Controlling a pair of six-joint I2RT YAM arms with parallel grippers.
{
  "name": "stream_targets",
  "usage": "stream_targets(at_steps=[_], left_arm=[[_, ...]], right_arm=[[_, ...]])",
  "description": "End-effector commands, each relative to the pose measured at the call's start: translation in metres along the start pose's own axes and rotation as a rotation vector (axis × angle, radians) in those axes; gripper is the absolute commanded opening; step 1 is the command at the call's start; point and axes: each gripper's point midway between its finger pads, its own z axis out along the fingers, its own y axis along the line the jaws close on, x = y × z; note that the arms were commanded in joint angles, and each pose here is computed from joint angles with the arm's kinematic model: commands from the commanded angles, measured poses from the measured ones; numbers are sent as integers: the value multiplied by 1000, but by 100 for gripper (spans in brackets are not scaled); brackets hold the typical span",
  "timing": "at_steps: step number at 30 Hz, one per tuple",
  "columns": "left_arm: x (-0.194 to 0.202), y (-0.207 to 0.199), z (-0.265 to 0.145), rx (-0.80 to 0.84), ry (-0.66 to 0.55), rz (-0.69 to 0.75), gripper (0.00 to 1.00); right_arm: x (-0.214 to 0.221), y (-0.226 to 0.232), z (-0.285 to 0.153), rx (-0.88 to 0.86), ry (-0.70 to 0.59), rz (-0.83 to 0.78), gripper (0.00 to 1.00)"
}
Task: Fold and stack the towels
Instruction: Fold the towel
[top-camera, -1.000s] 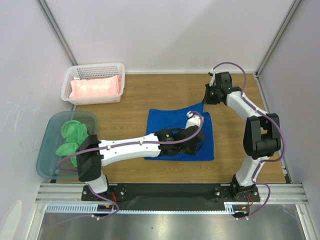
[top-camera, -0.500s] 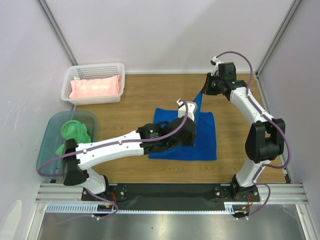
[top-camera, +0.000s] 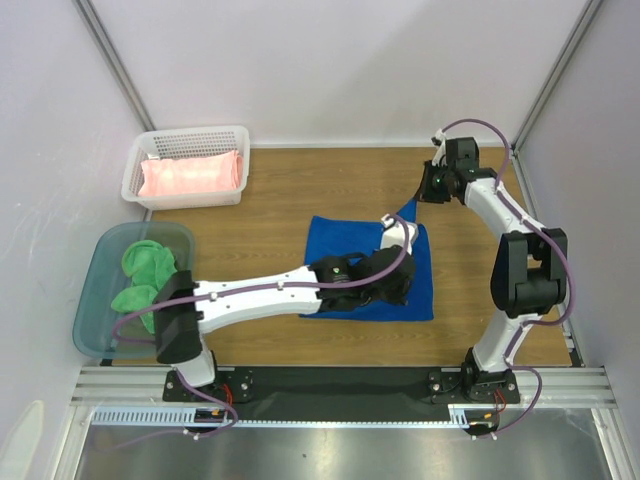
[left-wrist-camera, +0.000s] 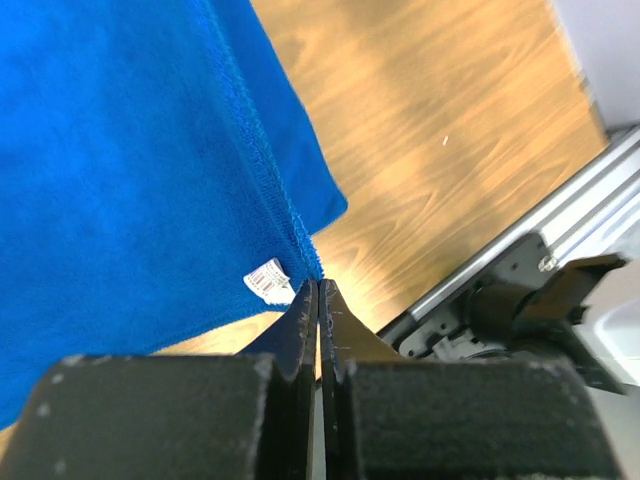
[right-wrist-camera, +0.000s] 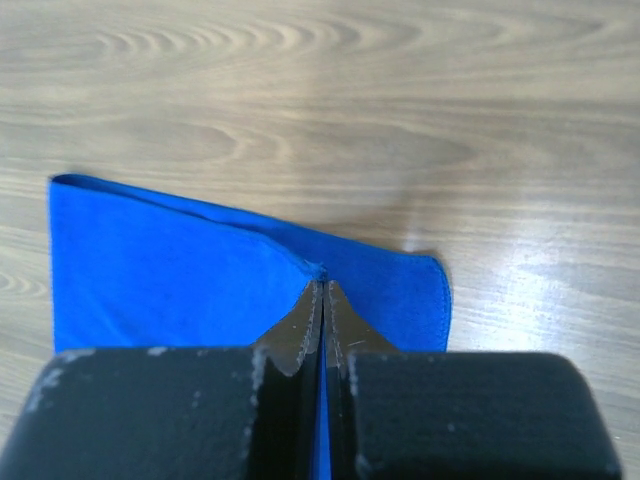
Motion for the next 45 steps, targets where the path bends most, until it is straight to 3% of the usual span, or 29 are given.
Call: stream_targets(at_steps=[1, 14, 31, 33, 35, 37, 38, 40, 41, 45], left_arm=[[8, -40, 2, 125, 43, 38, 0], [33, -63, 43, 170, 144, 102, 1], [51, -74, 70, 198, 226, 151, 1], [51, -74, 71, 202, 233, 150, 8], [50, -75, 72, 209, 232, 149, 23], [49, -74, 71, 219, 220, 148, 34], [43, -74, 68, 223, 205, 142, 44], [43, -69, 67, 225, 192, 128, 51], [34, -66, 62, 226, 176, 108, 60], [17, -43, 50, 200, 143, 26, 74]], right_arm=[[0, -13, 13, 32, -12, -19, 0], [47, -67, 37, 168, 96, 22, 0], [63, -97, 40, 264, 118, 49, 0], [66, -98, 42, 264, 125, 52, 0], [66, -97, 43, 259, 128, 59, 1], [63, -91, 40, 229, 124, 63, 12], [60, -87, 38, 215, 119, 62, 27], [53, -79, 32, 181, 109, 61, 42], [48, -75, 25, 173, 98, 68, 52], [37, -63, 4, 155, 83, 104, 62]])
